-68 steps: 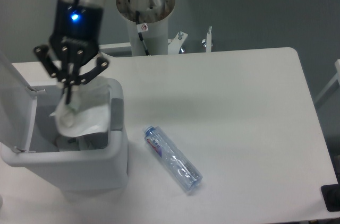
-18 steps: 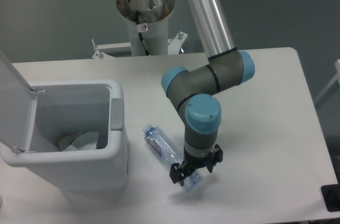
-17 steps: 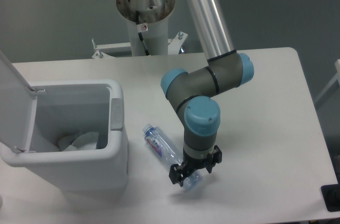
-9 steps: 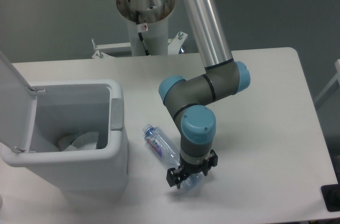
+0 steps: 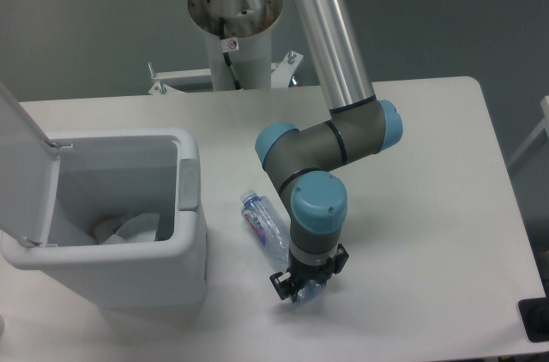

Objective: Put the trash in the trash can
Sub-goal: 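Lower the gripper around the bottle and close on it, then lift the bottle and carry it over the trash bin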

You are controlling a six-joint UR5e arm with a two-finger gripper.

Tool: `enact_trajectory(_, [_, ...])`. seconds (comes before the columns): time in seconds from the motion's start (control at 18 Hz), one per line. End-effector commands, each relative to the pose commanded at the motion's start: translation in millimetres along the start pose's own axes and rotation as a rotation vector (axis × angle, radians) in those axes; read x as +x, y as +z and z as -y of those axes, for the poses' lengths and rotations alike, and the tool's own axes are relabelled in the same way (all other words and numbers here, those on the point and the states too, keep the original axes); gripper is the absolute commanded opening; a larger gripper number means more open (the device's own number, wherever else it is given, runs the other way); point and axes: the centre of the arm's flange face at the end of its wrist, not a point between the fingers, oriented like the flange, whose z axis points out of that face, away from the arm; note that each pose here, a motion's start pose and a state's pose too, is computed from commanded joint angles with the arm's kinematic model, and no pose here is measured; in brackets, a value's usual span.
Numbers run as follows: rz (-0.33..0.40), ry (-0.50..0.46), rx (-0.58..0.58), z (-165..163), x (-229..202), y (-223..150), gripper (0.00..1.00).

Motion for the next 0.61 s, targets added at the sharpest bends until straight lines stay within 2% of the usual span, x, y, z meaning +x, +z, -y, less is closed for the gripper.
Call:
enact_trajectory(0.11, [0.000, 0.002, 0.003, 0, 0, -2, 0.56])
enact_trajectory(0.28, [-0.003, 0.007, 0.037, 5, 1, -24, 0.56])
enact_trajectory(0.61, [-0.005, -0.017, 0.206, 34, -21, -122, 0.56])
